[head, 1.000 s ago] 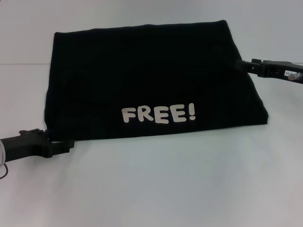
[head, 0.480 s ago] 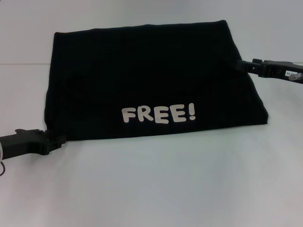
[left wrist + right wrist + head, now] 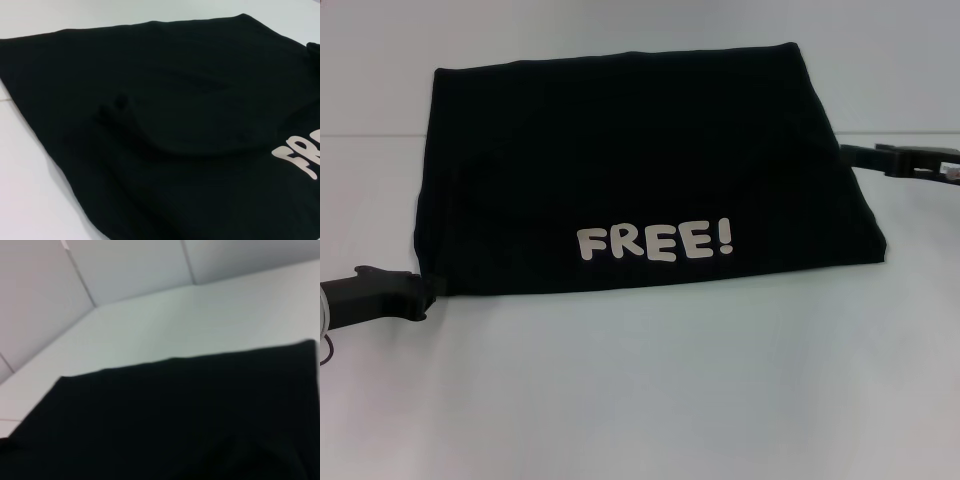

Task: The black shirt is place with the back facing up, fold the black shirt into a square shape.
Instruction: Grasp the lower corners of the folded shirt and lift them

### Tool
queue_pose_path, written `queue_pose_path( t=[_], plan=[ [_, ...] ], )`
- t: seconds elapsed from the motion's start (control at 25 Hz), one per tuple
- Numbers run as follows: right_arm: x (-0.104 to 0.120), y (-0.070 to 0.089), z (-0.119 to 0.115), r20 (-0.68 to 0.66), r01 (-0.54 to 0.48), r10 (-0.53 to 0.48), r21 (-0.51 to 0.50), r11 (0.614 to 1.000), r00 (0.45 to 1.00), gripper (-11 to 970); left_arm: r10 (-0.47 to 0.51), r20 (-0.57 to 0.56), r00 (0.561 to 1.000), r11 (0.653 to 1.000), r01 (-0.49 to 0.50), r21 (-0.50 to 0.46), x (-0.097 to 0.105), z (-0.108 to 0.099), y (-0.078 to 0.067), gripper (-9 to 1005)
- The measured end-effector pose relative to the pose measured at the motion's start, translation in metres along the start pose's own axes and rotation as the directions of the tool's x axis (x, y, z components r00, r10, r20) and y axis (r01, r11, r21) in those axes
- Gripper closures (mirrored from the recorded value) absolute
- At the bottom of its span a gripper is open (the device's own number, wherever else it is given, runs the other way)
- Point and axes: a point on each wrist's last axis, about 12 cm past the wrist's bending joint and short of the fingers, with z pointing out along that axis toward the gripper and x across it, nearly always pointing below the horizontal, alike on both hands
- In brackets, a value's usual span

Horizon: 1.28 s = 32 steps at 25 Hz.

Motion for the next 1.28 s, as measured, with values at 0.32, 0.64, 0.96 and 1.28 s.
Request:
queue_pose_path(
  t=[0.32, 0.64, 0.96, 1.28],
  plan=[
    [0.005, -0.017, -0.009, -0.198, -0.069, 0.091, 0.115, 0.991, 0.976, 274, 0.009, -0.005, 1.000, 1.000, -0.009, 0.005, -0.001, 0.000, 0.000, 991],
    [0.016, -0.008, 0.001, -0.265, -0.050, 0.080, 0.118, 0.992, 0.961, 296, 0.009, -0.004, 1.000, 1.000, -0.009, 0.005, -0.002, 0.000, 0.000, 990],
    [0.028, 0.003, 0.013, -0.274, -0.024, 0.054, 0.110, 0.994, 0.960, 326, 0.007, -0.003, 1.000, 1.000, -0.007, 0.007, -0.002, 0.000, 0.000, 991],
    [0.029, 0.004, 0.014, -0.262, -0.003, 0.031, 0.107, 0.994, 0.965, 357, -0.004, 0.001, 1.000, 1.000, 0.004, 0.007, -0.001, -0.001, 0.000, 990]
  ],
)
